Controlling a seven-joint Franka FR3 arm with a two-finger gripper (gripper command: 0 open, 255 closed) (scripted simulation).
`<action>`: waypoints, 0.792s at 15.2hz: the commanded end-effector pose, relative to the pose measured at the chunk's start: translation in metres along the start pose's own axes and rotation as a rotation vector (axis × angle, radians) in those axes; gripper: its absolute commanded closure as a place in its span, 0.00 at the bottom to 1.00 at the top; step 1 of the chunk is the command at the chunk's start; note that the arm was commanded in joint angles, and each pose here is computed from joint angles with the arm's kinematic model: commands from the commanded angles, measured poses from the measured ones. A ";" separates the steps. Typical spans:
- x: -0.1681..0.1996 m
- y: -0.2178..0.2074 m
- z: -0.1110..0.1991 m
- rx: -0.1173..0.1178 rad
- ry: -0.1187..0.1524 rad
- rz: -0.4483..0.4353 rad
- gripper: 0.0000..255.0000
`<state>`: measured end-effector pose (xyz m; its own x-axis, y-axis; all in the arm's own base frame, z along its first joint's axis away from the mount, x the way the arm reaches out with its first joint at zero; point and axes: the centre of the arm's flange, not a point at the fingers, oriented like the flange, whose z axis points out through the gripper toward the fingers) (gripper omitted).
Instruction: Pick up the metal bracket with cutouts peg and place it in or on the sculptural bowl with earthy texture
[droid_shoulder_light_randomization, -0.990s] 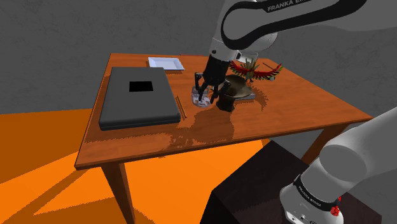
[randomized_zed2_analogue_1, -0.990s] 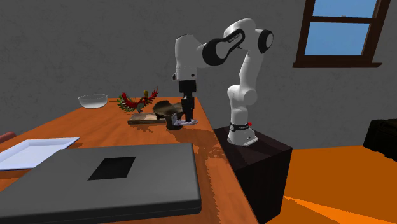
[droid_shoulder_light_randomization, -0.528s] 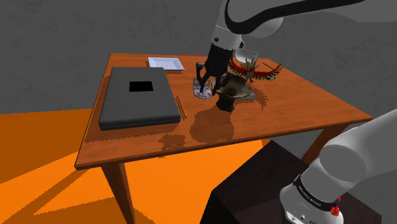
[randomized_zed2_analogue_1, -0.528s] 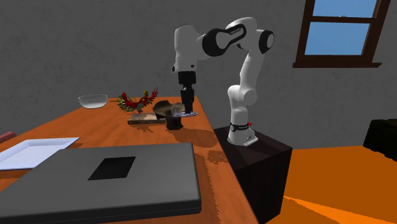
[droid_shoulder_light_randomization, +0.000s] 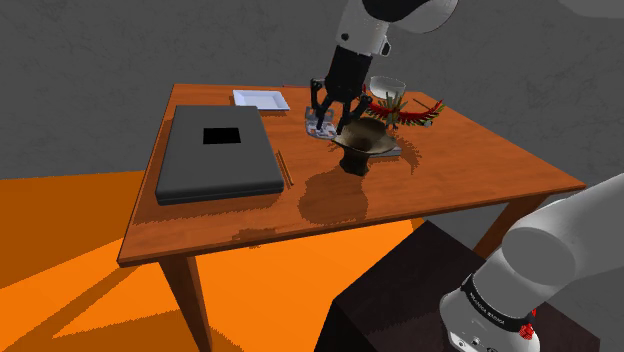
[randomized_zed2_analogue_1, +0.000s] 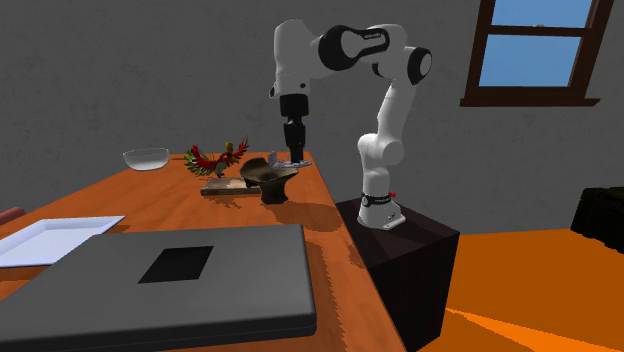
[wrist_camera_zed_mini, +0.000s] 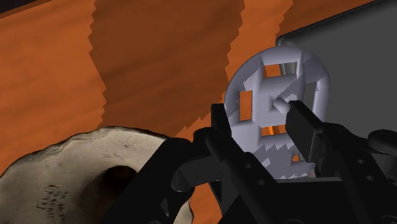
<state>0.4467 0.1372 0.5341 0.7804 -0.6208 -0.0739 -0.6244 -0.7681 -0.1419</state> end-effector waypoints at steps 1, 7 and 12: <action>0.000 -0.001 -0.010 0.000 0.000 0.000 1.00; -0.003 -0.005 -0.041 0.000 0.000 0.000 1.00; 0.027 0.036 -0.057 0.000 0.000 0.000 1.00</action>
<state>0.4436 0.0957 0.5840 0.7794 -0.6222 -0.0737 -0.6258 -0.7671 -0.1414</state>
